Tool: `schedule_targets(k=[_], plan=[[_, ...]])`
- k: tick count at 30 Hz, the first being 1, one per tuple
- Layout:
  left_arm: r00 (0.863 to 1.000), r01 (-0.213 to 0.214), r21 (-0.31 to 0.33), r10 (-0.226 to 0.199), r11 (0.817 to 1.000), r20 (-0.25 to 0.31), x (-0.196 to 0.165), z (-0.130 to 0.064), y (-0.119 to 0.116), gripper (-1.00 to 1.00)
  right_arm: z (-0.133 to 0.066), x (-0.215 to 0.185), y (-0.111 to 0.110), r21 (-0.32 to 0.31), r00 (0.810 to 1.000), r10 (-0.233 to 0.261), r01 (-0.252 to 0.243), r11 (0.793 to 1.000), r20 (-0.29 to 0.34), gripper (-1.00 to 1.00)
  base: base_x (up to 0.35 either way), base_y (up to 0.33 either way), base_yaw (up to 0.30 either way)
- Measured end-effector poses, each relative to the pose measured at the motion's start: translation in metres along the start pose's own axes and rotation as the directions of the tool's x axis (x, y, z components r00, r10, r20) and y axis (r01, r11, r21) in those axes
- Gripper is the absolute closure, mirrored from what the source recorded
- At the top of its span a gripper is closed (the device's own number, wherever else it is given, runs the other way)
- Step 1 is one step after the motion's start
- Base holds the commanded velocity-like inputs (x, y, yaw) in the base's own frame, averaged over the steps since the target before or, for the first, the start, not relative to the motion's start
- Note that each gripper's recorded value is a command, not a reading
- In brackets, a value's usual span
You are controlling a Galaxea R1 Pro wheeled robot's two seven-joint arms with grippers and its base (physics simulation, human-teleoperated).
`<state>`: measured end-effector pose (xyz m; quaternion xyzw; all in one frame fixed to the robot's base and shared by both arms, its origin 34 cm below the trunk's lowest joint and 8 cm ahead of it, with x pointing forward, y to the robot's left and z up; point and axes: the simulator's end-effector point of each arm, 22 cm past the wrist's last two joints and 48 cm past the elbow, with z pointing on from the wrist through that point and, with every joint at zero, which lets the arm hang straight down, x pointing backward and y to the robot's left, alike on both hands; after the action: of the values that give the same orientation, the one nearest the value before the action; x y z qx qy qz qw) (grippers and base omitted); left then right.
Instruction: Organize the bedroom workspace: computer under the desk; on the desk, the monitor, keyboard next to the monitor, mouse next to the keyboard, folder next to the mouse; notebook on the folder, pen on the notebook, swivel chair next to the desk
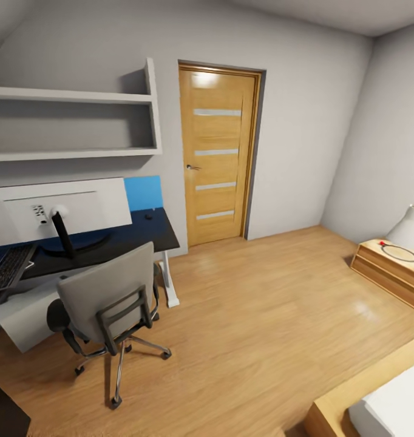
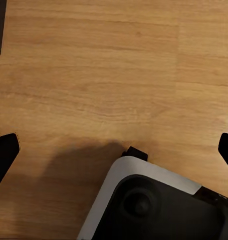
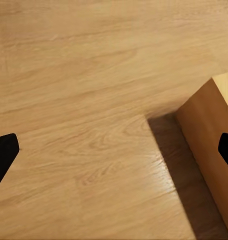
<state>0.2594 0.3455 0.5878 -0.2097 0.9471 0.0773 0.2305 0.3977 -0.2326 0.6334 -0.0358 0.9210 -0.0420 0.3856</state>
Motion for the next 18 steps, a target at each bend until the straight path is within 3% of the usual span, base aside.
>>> schedule_targets(k=[8, 18], plan=[[1.0, -0.001, 0.001, 0.001, 1.0, 0.0, 0.0, 0.0, -0.0003, -1.0, -0.0001, 0.0003, 0.0001, 0.0, 1.0, 0.001, -0.001, 1.0, 0.0, -1.0, 0.001, -0.001, 0.209], [1.0, -0.002, 0.002, 0.002, 1.0, -0.002, 0.0008, -0.0002, -0.0011, -1.0, -0.0002, -0.0003, -0.0001, 0.0, 1.0, 0.002, -0.002, 1.0, 0.002, -1.0, 0.078, 0.0, 0.025]])
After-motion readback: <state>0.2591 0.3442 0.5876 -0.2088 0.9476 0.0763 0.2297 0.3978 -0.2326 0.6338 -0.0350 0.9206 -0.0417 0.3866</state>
